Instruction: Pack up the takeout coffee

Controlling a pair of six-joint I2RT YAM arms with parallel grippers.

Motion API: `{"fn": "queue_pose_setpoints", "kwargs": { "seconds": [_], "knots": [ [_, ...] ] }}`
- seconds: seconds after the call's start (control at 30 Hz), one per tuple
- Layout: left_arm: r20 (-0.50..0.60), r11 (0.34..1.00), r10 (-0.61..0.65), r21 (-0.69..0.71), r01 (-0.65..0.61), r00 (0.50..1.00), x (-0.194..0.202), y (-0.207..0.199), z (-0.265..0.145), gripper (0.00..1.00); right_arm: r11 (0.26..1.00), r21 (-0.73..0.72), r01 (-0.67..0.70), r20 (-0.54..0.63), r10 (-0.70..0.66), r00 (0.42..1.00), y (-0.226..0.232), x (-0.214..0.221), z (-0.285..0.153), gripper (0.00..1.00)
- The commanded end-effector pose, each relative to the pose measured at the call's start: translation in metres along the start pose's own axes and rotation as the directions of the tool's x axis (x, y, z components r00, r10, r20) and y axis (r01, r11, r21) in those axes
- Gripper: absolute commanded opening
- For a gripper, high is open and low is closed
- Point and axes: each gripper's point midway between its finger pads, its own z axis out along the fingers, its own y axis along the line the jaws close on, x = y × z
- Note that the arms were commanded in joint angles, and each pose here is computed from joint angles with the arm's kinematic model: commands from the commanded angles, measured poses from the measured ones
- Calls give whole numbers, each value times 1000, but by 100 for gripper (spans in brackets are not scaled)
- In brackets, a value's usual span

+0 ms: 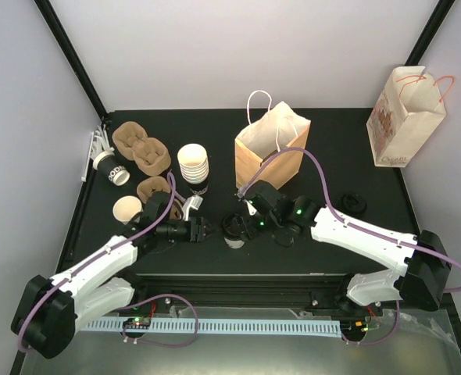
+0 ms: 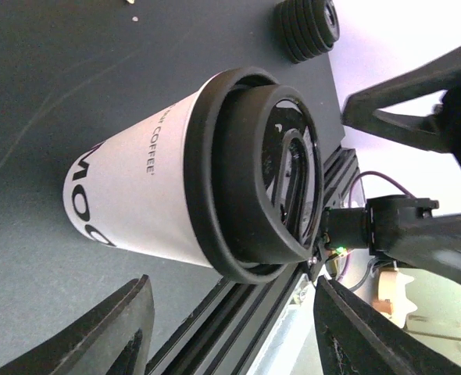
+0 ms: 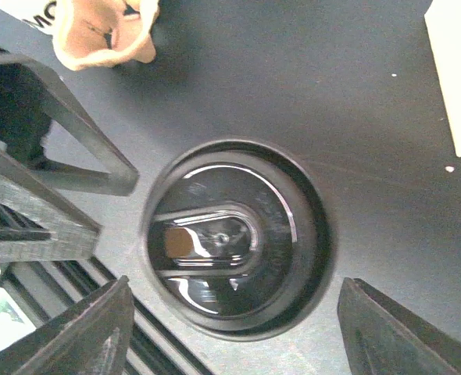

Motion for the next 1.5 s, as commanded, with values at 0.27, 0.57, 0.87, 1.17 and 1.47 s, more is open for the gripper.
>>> {"fn": "queue_pose_setpoints", "kwargs": {
  "seconds": [0.27, 0.57, 0.87, 1.17, 1.47],
  "knots": [
    [10, 998, 40, 47, -40, 999, -8, -10, 4, 49, 993, -73, -90, 46, 93, 995, -5, -10, -1, 53],
    [59, 996, 56, 59, -60, 997, -23, -24, -1, 41, 994, -21, -108, 53, 109, 993, -18, -22, 0, 42],
    [47, 993, 52, 107, -57, 998, -30, -33, 4, 36, 985, -86, -149, 59, 154, 986, -23, -28, 7, 39],
    [55, 992, 56, 109, -61, 997, -33, -39, 1, 36, 980, -114, -162, 32, 167, 985, -24, -22, 16, 34],
    [24, 996, 74, 54, -75, 997, -36, -38, 5, 33, 977, -101, -187, 8, 189, 982, -29, -9, 22, 31]
  ]
}}
